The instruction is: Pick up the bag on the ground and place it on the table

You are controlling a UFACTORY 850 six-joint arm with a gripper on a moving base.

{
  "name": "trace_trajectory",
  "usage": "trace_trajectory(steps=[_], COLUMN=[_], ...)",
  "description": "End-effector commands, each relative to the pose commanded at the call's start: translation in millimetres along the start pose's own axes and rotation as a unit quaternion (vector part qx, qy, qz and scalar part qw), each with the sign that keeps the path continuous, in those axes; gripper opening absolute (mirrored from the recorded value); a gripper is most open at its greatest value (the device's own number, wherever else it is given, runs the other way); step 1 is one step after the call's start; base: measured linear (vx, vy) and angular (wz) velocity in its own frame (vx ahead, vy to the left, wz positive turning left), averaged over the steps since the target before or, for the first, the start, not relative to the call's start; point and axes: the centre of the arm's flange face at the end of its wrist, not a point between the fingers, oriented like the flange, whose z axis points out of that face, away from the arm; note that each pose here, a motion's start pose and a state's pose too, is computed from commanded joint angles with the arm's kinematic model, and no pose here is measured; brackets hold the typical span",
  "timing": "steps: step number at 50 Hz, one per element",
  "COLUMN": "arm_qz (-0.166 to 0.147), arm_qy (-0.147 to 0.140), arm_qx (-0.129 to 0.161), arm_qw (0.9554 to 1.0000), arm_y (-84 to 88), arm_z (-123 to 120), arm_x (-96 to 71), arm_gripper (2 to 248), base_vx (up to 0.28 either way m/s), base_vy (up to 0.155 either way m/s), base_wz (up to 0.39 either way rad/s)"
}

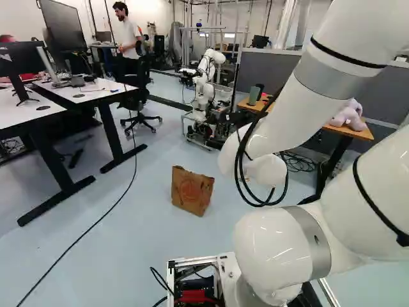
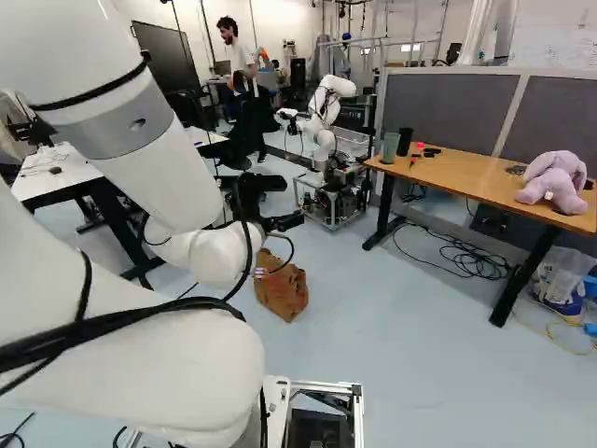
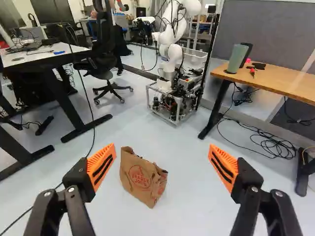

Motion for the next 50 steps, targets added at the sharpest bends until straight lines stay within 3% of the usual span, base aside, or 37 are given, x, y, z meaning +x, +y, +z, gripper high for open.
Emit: trace_trajectory(steps=[50], arm_qz=[0.0], arm_qy=[0.0], arm_qx=[0.0], arm_qw=[1.0], arm_y=[0.0], arm_z=[0.0], arm_x=[0.0], arm_gripper=[247], base_vx=[0.126], base_vy=[0.126], base_wz=[-0.023])
